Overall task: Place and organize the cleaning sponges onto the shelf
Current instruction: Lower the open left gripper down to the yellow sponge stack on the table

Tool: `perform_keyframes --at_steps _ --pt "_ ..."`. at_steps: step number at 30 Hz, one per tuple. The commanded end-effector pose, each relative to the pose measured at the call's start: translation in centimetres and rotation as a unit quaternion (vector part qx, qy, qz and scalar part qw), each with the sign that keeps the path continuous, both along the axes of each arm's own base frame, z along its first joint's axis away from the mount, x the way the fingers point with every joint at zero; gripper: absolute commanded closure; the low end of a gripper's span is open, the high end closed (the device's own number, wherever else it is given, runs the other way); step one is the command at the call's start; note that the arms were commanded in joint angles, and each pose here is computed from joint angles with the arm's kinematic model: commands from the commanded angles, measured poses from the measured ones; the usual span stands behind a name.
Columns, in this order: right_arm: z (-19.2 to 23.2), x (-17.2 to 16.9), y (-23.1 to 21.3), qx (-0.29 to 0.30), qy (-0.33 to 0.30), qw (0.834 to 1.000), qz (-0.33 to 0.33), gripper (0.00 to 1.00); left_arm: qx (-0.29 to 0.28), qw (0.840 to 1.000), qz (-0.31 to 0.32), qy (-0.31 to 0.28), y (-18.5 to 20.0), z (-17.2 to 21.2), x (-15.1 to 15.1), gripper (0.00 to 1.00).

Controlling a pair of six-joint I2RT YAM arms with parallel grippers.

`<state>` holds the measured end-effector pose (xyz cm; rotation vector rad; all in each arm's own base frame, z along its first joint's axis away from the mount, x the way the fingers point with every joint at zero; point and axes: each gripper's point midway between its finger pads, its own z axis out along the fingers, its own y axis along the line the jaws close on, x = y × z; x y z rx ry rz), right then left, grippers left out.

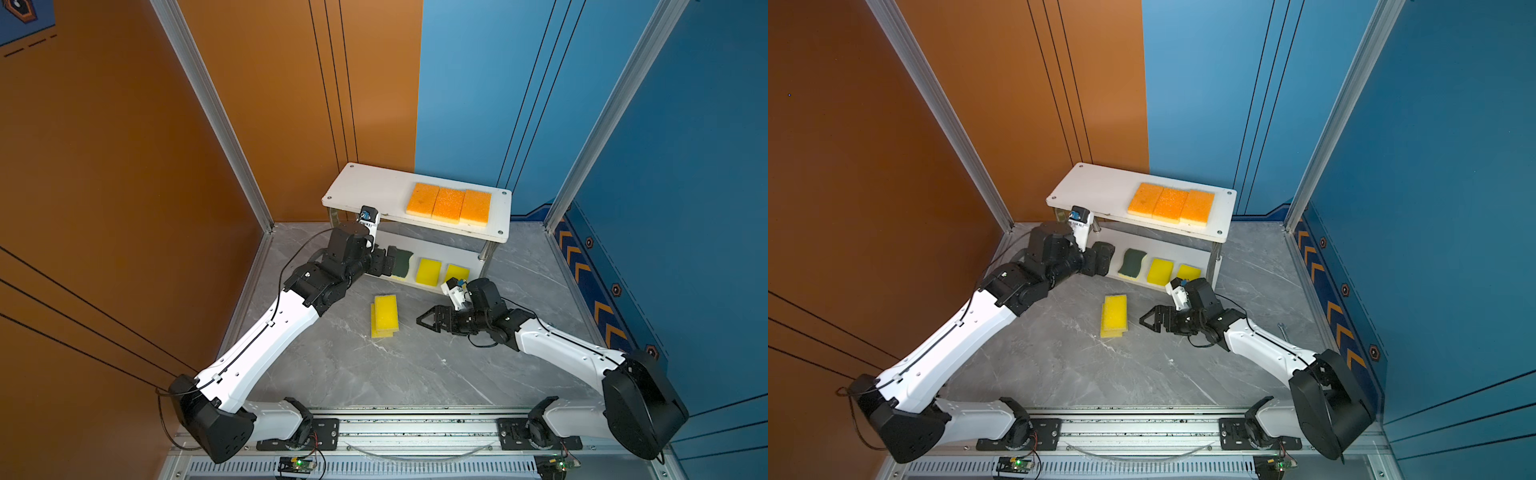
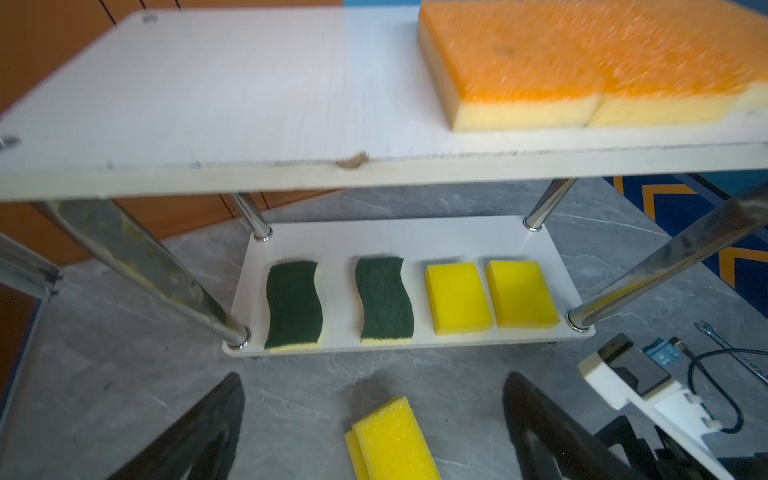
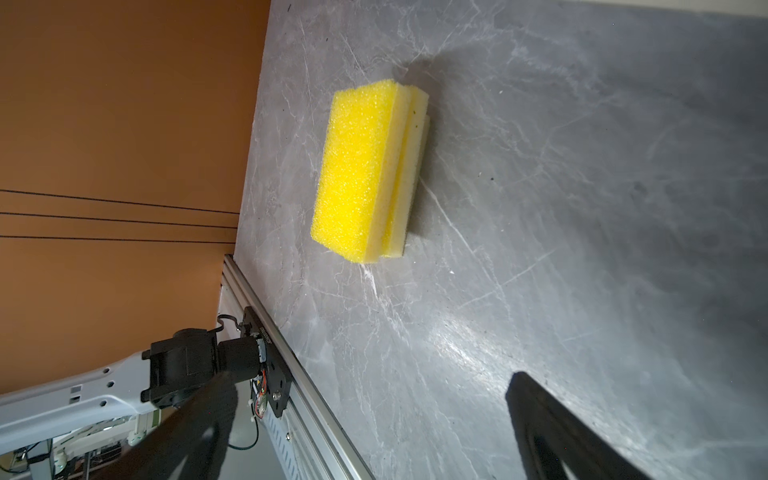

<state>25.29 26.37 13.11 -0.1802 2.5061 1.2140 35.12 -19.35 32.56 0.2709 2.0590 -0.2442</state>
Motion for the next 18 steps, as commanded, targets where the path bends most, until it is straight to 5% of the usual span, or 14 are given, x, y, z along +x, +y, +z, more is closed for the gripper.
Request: perform_keyframes --at_steps 1,8,18 --pt "0.4 0.3 -0.8 -0.017 -0.007 1.000 -0.009 0.00 -0.046 0.995 0.073 0.048 1.8 -2.6 -1.6 0.03" --pt "-0.4 1.1 -1.8 -0.025 0.004 1.000 -0.018 0.00 -0.084 0.982 0.110 0.128 1.8 -9.6 -4.7 0.02" --pt "-0.9 1.9 -2.4 -0.028 0.010 0.999 -0.027 0.00 -0.073 0.974 0.133 0.169 1.5 -14.4 -7.0 0.02"
